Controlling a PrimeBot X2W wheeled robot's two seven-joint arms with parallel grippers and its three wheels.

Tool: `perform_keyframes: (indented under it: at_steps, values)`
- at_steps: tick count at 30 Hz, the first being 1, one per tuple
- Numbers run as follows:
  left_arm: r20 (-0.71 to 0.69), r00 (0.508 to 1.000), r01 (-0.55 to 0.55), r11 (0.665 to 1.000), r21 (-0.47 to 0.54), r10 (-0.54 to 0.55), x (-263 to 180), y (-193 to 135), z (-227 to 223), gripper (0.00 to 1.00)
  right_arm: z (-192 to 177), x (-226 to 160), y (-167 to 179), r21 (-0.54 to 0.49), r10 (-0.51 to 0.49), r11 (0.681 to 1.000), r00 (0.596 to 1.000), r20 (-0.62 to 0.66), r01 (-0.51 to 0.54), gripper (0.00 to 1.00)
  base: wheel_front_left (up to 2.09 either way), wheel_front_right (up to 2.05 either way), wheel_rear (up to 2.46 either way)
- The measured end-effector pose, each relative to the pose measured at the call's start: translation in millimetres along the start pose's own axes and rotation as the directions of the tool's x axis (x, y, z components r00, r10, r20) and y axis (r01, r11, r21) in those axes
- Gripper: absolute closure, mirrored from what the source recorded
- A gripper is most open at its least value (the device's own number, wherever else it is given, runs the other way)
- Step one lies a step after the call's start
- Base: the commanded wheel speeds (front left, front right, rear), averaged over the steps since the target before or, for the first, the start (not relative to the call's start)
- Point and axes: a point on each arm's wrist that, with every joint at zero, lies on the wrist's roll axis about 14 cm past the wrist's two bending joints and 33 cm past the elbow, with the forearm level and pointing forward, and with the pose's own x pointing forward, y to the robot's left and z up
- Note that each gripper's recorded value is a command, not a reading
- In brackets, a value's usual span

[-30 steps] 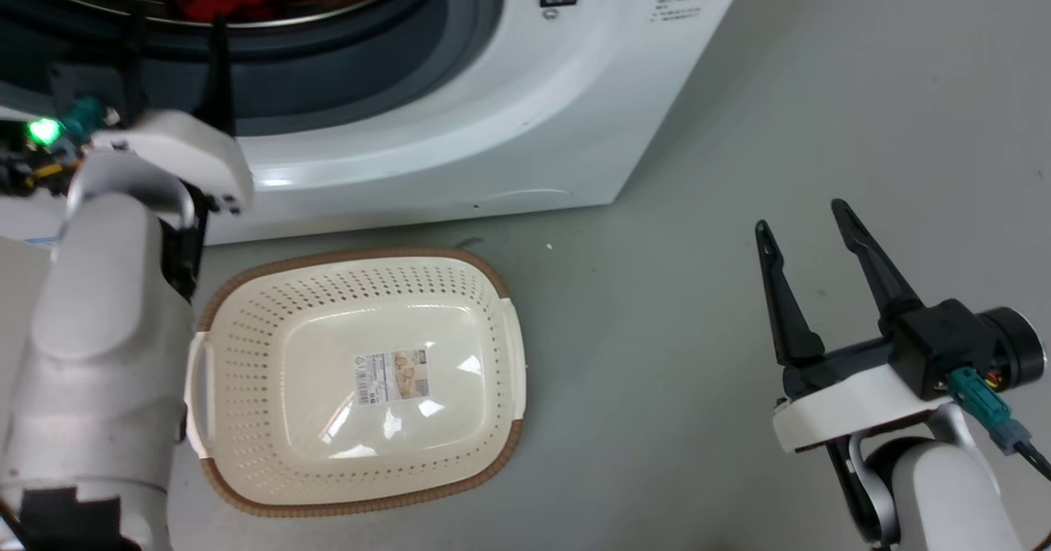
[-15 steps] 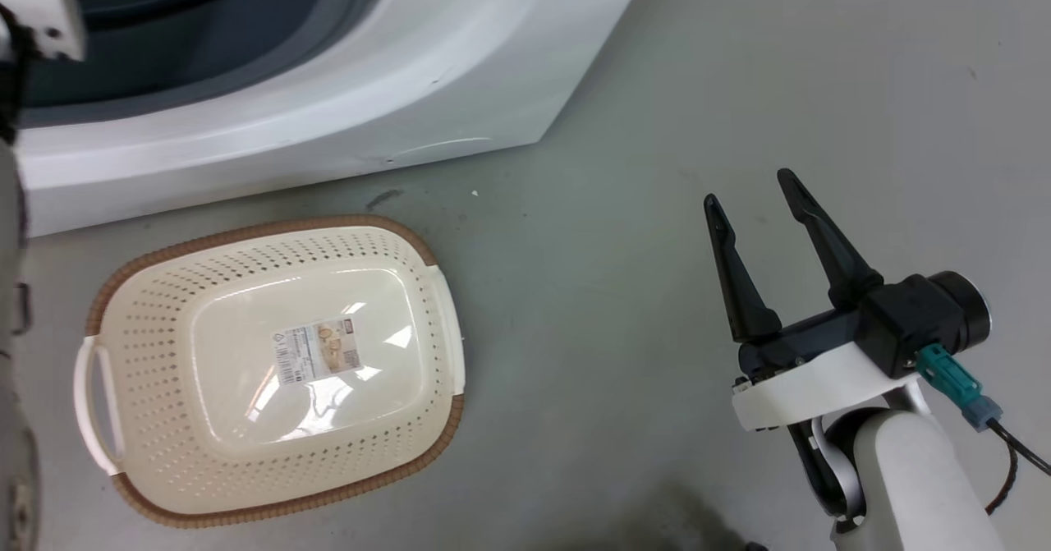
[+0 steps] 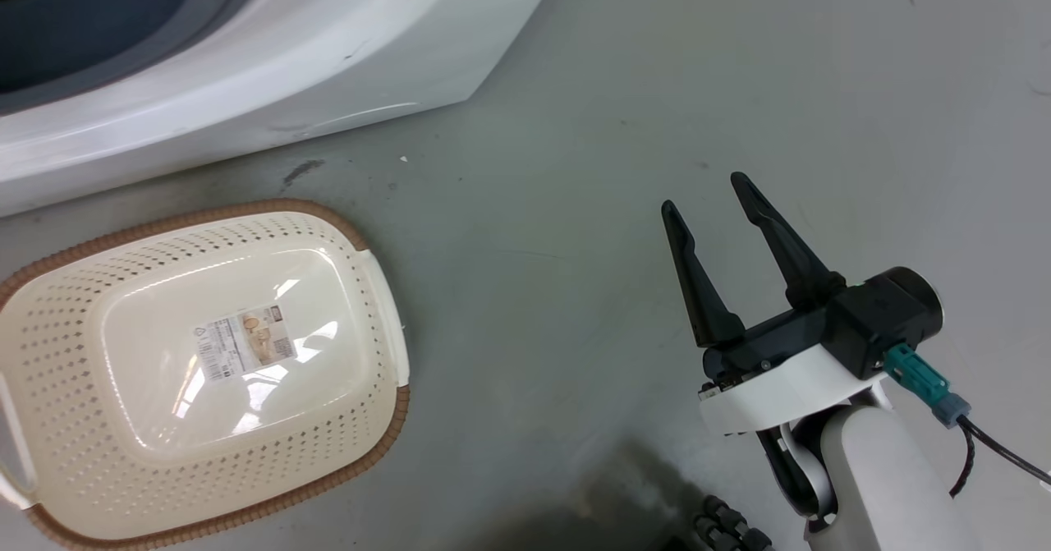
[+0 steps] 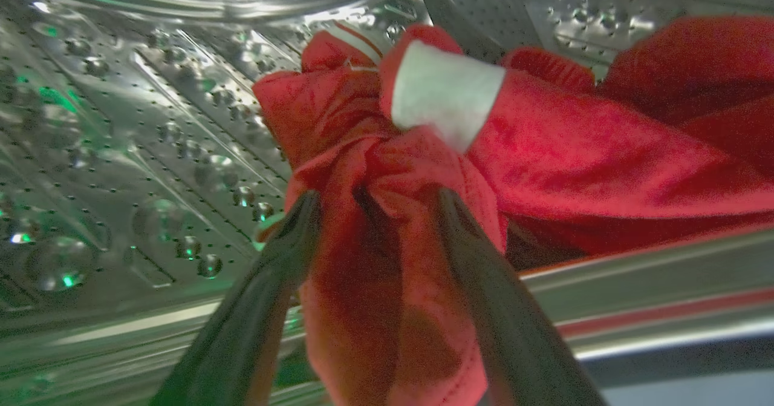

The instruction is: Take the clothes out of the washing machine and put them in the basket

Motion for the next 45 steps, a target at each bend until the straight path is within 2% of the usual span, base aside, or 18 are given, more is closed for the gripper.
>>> perform_keyframes:
  at_steps: [5,9,10,11,12,18,21,26,32,36,45]
  values:
    - [-0.127,0.991,0.033,0.999,0.006,-0.032,10.8,-13.8,-21.2,0.0,-5.1,-3.0,-3.9,0.005,-0.012,1.0,1.0,-0.011,0.012,0.0,0.0,0.0,0.0]
    - [-0.183,0.983,0.03,0.999,0.017,-0.027,12.9,-9.7,-27.7,0.01,-9.9,-4.3,-2.1,0.018,-0.01,1.0,1.0,-0.024,0.01,0.0,0.0,0.0,0.0]
    - [-0.195,0.98,0.029,0.999,0.016,-0.025,12.5,-8.1,-29.6,0.53,-10.8,-4.5,-1.3,0.021,-0.008,1.0,1.0,-0.026,0.008,0.0,0.0,0.0,0.0]
    - [-0.21,0.977,0.028,1.0,0.01,-0.025,11.9,-6.7,-31.6,0.72,-11.4,-4.7,-0.5,0.022,-0.006,1.0,1.0,-0.027,0.006,0.0,0.0,0.0,0.0]
    - [-0.212,0.977,0.025,1.0,0.009,-0.022,11.6,-4.4,-31.8,1.0,-11.9,-4.9,0.0,0.023,-0.004,1.0,1.0,-0.028,0.005,0.0,0.0,0.0,0.0]
    - [-0.205,0.979,0.01,1.0,0.013,-0.007,9.9,5.9,-28.8,1.0,-13.0,-5.4,-0.5,0.03,-0.007,1.0,1.0,-0.03,0.008,0.0,0.0,0.0,0.0]
    - [-0.137,0.991,-0.009,1.0,0.016,0.011,9.3,9.2,-17.6,1.0,-12.5,-4.9,-2.0,0.029,-0.01,1.0,1.0,-0.027,0.011,0.0,0.0,0.0,0.0]
    - [0.073,0.996,-0.057,0.998,-0.007,0.057,1.7,15.9,17.7,1.0,-8.2,-4.0,-3.4,0.027,-0.013,1.0,1.0,-0.014,0.013,0.0,0.0,0.0,0.0]
    - [0.292,0.952,-0.078,0.995,-0.065,0.094,-17.7,15.3,48.9,1.0,5.7,-2.5,-5.8,0.014,-0.016,1.0,1.0,0.021,0.016,0.0,0.0,0.0,0.0]
    - [0.389,0.917,-0.065,0.995,-0.076,0.09,-34.4,8.6,56.8,1.0,18.0,-4.2,-8.0,0.002,-0.022,1.0,0.999,0.049,0.022,0.0,0.0,0.0,0.0]
    - [0.481,0.874,-0.001,0.989,-0.146,0.071,-84.2,-9.2,58.7,1.0,43.0,-26.3,-10.9,-0.007,-0.045,0.999,0.995,0.091,0.046,0.0,0.0,0.0,0.0]
